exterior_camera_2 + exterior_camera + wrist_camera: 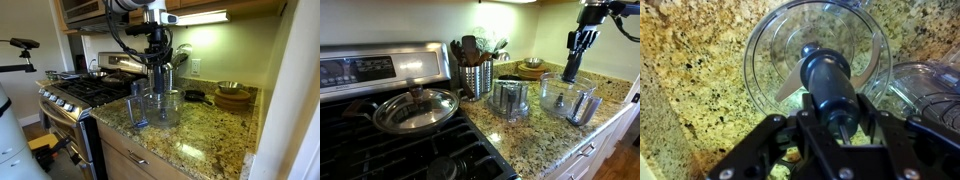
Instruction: Remove the object from the appliance on the right and place it on the counter
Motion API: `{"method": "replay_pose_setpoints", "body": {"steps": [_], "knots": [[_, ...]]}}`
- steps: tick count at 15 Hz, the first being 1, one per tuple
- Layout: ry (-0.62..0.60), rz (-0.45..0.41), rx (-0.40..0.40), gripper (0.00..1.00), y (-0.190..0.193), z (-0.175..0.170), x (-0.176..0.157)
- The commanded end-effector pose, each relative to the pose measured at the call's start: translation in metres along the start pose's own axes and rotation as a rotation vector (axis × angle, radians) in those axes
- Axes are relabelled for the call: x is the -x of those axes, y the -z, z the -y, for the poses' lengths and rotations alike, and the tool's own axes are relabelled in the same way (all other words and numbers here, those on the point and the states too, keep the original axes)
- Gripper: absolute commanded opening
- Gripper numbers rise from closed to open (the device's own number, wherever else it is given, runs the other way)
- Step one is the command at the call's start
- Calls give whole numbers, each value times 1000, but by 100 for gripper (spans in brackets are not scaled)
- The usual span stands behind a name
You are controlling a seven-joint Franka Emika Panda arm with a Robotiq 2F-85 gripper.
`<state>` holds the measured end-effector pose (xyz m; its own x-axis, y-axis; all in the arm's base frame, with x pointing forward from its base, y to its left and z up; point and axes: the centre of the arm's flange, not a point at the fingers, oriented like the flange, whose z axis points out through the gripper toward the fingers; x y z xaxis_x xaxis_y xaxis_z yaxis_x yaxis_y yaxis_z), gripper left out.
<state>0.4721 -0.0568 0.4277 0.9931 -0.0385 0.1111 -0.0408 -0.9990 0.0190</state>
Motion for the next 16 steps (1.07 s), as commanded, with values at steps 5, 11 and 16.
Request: {"method": "replay_pose_setpoints", "body": {"steps": [5,11,16], "knots": [[92,-26,19,20,64,42,10],[195,-29,37,20,76,111,27],[264,-8,42,20,62,175,37]]}}
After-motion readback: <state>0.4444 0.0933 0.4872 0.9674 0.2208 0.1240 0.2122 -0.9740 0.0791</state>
